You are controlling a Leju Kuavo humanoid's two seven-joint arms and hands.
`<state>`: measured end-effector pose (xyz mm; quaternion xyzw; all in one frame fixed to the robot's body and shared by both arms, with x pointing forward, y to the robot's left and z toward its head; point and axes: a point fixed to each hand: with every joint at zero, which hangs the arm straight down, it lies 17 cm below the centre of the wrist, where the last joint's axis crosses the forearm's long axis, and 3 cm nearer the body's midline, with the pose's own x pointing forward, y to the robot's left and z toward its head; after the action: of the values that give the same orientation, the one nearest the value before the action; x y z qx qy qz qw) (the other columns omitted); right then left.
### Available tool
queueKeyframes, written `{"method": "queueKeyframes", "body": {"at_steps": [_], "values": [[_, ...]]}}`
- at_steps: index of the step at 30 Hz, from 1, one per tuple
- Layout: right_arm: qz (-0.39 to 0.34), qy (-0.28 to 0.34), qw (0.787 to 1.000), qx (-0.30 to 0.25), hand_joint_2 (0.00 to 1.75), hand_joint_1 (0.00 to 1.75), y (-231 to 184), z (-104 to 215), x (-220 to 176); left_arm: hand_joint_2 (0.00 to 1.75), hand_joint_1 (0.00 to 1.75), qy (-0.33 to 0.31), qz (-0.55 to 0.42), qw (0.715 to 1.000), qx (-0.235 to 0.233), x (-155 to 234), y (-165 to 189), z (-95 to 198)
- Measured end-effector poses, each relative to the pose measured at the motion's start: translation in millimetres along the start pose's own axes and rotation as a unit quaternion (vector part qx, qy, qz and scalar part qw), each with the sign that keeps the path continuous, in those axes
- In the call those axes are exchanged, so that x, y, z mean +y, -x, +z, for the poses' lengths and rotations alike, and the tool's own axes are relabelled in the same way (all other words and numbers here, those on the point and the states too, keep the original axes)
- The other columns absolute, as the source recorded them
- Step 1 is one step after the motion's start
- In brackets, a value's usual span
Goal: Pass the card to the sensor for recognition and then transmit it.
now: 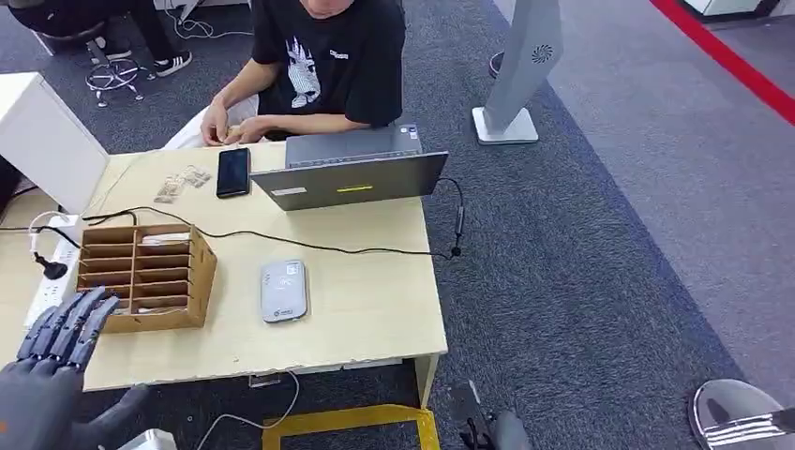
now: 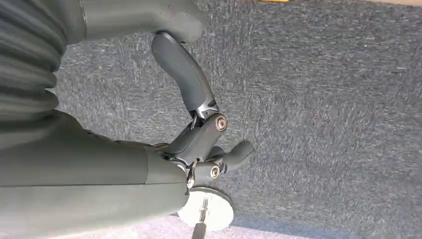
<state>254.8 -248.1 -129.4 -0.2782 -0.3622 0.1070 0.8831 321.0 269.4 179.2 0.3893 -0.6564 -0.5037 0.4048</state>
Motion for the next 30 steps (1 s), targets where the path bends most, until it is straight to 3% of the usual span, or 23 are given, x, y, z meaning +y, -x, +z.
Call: {"method": "queueKeyframes", "body": {"at_steps": [5,18,24,30], "values": [[0.0,0.007,1.0,-0.001,1.75,0.0,0.3,-2.1,-7.5,1.75,0.0,0.038,0.012,0.998,0.038,-13.3,21.3,16.1],[0.008,0.027,1.0,-0.004,1.75,0.0,-3.2,-5.2,-18.3,1.75,0.0,0.047,0.034,0.985,0.165,-10.0,116.7,13.1],[0.011,0.032,0.999,-0.016,1.75,0.0,-15.2,-8.2,-19.2,1.75,0.0,0.028,0.046,0.978,0.201,-15.1,149.8,2.8],[0.01,0.034,0.999,-0.023,1.75,0.0,-25.5,-13.5,-18.6,1.75,0.0,0.034,0.088,0.97,0.223,-44.5,165.0,-7.3]]}}
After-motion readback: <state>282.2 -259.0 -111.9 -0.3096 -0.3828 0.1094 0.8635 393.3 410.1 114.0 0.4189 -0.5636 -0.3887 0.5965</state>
